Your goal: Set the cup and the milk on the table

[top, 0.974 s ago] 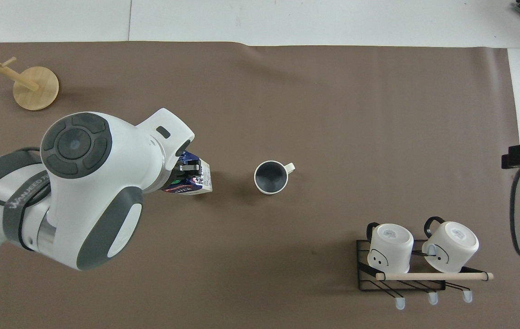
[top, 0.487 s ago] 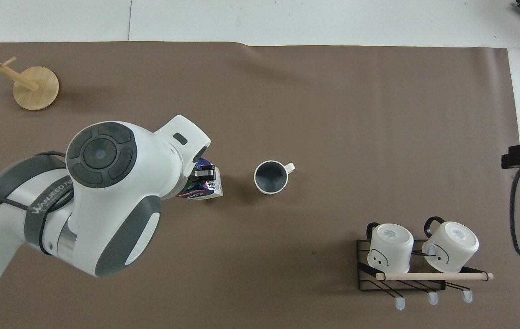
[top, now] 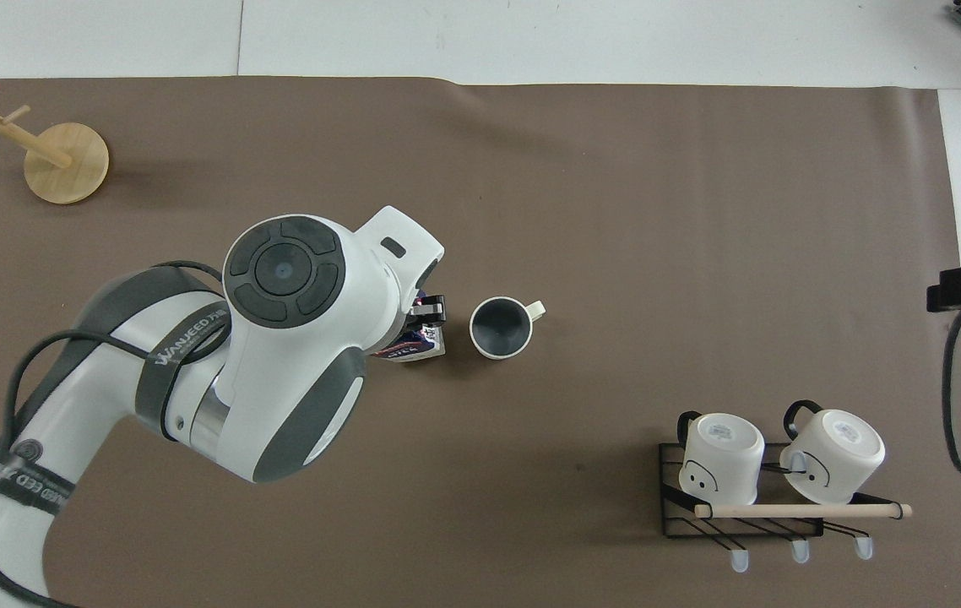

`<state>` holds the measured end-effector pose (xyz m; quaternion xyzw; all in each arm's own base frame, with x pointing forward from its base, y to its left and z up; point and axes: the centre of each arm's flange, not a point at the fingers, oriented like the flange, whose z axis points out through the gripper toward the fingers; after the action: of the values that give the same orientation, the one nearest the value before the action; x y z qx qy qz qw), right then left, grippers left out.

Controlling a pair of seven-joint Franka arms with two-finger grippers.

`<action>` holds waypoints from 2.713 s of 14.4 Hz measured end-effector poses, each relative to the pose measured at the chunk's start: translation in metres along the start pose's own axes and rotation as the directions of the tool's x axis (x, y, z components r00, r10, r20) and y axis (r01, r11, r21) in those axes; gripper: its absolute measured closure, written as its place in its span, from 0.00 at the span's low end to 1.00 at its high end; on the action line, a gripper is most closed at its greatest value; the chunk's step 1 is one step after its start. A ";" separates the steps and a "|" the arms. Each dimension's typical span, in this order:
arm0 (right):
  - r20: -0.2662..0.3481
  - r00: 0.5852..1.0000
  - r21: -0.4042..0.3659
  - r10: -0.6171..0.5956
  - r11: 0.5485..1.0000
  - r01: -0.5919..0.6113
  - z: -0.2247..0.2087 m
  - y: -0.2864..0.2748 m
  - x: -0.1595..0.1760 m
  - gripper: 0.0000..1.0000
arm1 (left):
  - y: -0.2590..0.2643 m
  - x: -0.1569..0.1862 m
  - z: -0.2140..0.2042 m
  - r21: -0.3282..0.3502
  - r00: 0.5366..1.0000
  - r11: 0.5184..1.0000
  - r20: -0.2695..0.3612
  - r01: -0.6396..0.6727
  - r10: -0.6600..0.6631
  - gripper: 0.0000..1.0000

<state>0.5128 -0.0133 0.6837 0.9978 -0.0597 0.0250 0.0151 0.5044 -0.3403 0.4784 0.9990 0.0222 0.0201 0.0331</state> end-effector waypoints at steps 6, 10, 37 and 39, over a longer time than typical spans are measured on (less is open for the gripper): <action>0.000 1.000 0.000 0.000 1.000 0.000 0.000 0.000 0.000 0.00 | 0.003 0.000 -0.003 -0.005 1.000 1.000 -0.006 0.006 -0.006 0.42; 0.000 1.000 0.000 0.000 1.000 0.000 0.000 0.000 0.000 0.00 | 0.005 0.000 0.002 -0.003 1.000 1.000 -0.003 0.007 -0.007 0.41; 0.000 1.000 0.000 0.000 1.000 0.000 0.000 0.000 0.000 0.00 | 0.042 -0.014 -0.015 -0.054 0.995 0.993 0.006 0.102 -0.102 0.00; 0.000 1.000 0.000 0.000 1.000 0.000 0.000 0.000 0.000 0.00 | 0.043 -0.011 -0.041 -0.054 0.994 0.993 0.018 0.109 -0.108 0.00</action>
<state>0.5128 -0.0133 0.6837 0.9978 -0.0597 0.0250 0.0151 0.4935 -0.3809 0.5217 0.9952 0.0755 0.0114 0.0618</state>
